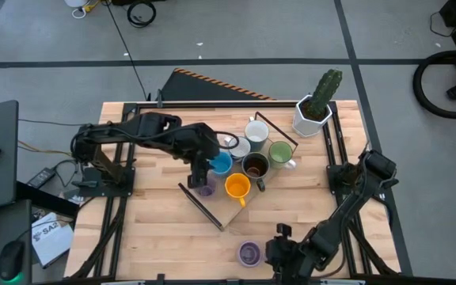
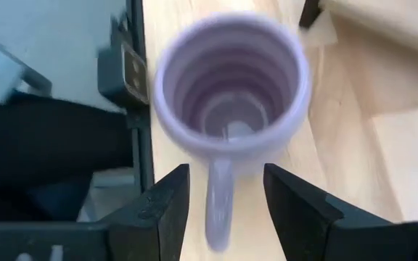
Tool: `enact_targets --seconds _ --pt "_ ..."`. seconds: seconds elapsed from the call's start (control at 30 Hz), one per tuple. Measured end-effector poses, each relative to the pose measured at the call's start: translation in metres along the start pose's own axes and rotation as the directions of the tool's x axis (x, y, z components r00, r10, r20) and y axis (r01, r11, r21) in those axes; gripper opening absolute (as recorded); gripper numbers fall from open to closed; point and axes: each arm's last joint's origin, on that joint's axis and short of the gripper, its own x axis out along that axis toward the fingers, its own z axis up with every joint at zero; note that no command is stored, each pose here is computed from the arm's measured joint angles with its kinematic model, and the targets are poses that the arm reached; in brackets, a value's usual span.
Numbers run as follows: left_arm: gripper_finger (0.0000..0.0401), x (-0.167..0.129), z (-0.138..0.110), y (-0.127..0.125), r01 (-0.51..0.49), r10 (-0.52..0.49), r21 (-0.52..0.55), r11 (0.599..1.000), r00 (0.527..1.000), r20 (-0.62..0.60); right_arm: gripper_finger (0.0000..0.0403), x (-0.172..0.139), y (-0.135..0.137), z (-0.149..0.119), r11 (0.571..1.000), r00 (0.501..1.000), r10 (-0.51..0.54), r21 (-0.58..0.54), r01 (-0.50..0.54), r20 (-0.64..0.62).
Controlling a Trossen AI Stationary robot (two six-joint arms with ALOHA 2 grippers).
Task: Place coffee mugs
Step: Put the purple cup on the shelf
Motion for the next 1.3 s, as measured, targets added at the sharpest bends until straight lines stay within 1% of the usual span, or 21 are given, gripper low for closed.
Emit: enact_targets --seconds 0.23,0.4,0.5,0.6,0.7,0.73,0.9,1.03,1.17,1.3 --pt "0.0141 -0.011 -0.002 0.001 0.005 -0.004 -0.036 0.999 1.000 0.025 0.0183 0.017 0.007 -0.026 0.998 0.997 -0.066 -0.020 0.065 -0.047" --pt "0.0141 -0.014 -0.003 0.001 0.008 -0.006 -0.080 0.997 0.999 0.033 0.0180 0.024 0.006 -0.031 0.994 0.993 -0.104 -0.021 0.103 -0.050" --pt "0.0141 -0.014 -0.003 0.001 0.009 -0.006 -0.098 0.995 0.999 0.033 0.0157 0.026 0.003 -0.031 0.992 0.991 -0.126 0.013 0.127 -0.042" --pt "0.0141 -0.016 -0.005 0.000 0.011 -0.008 -0.113 0.994 1.000 0.028 0.0113 0.026 0.000 -0.030 0.988 0.988 -0.144 0.045 0.146 -0.048" --pt "0.0141 -0.017 -0.006 -0.001 0.011 -0.009 -0.119 0.993 1.000 0.018 0.0067 0.028 -0.001 -0.027 0.988 0.989 -0.141 0.061 0.144 -0.045" --pt "0.0141 -0.017 -0.007 -0.001 0.011 -0.010 -0.117 0.993 1.000 0.013 0.0060 0.028 -0.001 -0.026 0.988 0.989 -0.139 0.059 0.141 -0.045" --pt "0.0141 -0.017 -0.008 -0.002 0.008 -0.008 -0.114 0.993 1.000 -0.002 0.0061 0.028 -0.003 -0.024 0.985 0.989 -0.141 0.090 0.145 -0.052" --pt "0.0141 -0.017 -0.008 -0.002 0.008 -0.008 -0.119 0.993 1.000 -0.003 0.0061 0.018 -0.011 -0.016 0.969 0.984 -0.166 0.174 0.174 -0.057" --pt "0.0141 -0.023 -0.009 0.001 0.013 -0.009 -0.154 0.988 1.000 0.022 0.0061 0.009 -0.020 -0.001 0.948 0.984 -0.176 0.263 0.177 -0.027" --pt "0.0141 -0.027 -0.009 0.006 0.003 0.002 -0.169 0.986 1.000 0.030 0.0061 0.005 -0.023 0.020 0.939 0.982 -0.187 0.294 0.177 0.008"
